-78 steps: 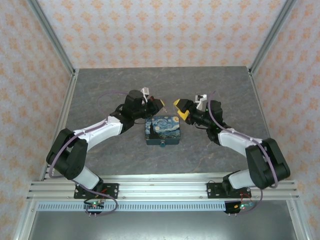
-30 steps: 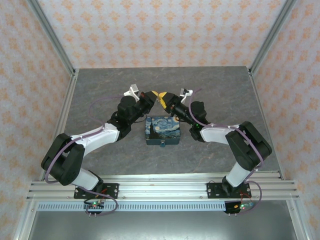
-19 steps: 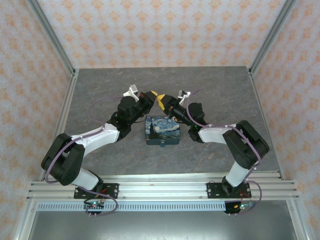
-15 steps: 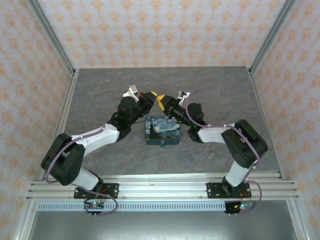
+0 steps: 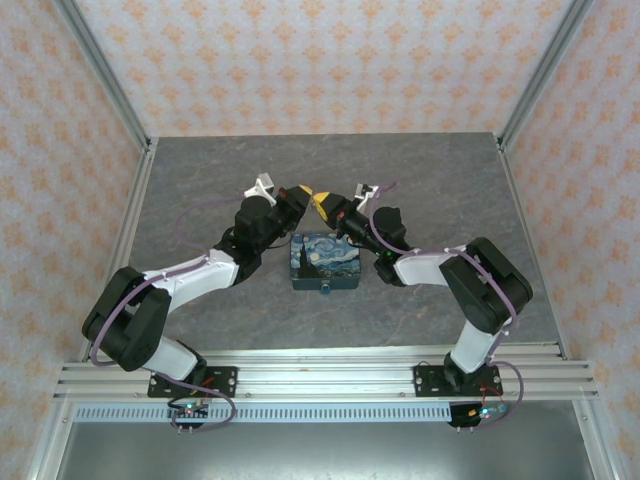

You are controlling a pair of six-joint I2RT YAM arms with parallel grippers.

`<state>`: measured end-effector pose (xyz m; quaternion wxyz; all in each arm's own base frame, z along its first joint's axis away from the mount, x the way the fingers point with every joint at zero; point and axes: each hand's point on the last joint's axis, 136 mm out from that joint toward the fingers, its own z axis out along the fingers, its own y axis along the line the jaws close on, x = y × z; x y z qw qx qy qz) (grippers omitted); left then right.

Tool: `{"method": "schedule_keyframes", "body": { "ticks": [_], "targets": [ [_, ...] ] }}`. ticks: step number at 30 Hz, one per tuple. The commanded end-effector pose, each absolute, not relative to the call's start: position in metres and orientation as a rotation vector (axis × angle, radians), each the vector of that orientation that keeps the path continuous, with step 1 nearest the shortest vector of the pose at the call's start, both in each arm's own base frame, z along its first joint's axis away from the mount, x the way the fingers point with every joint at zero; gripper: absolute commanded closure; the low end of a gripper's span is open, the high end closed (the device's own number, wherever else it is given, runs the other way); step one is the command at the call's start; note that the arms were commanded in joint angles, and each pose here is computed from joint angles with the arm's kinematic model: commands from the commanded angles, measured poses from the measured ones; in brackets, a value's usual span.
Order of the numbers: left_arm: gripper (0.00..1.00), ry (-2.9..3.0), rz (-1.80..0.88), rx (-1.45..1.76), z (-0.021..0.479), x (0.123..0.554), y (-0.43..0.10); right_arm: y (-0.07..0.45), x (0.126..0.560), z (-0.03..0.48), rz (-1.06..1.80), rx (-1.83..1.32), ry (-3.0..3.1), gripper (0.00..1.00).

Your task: Unlock a padlock with a key

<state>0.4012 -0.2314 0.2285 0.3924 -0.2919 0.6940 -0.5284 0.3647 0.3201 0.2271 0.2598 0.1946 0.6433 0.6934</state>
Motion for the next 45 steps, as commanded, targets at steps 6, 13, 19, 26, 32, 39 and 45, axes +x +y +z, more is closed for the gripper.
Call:
{"method": "schedule_keyframes", "body": {
  "ticks": [6, 13, 19, 26, 32, 39, 45],
  "targets": [
    [1.00, 1.701, -1.357, -0.732, 0.243, 0.395, -0.227, 0.326, 0.367, 0.251, 1.927, 0.471, 1.663, 0.78],
    [1.00, 1.700, -1.359, -0.731, 0.243, 0.395, -0.229, 0.330, 0.369, 0.254, 1.943, 0.468, 1.662, 0.77],
    [1.00, 1.705, -1.353, -0.737, 0.240, 0.396, -0.229, 0.334, 0.368, 0.252, 1.956, 0.457, 1.682, 0.76],
    [1.00, 1.698, -1.343, -0.743, 0.241, 0.396, -0.227, 0.332, 0.363, 0.238, 1.939, 0.471, 1.715, 0.81],
    [1.00, 1.688, -1.329, -0.754, 0.242, 0.397, -0.224, 0.331, 0.357, 0.235, 1.945, 0.467, 1.731, 0.74],
    [1.00, 1.685, -1.325, -0.758, 0.242, 0.397, -0.223, 0.332, 0.354, 0.232, 1.943, 0.471, 1.738, 0.81],
    [1.00, 1.684, -1.323, -0.761, 0.241, 0.395, -0.222, 0.333, 0.357, 0.235, 1.943, 0.472, 1.726, 0.89]
  ]
}}
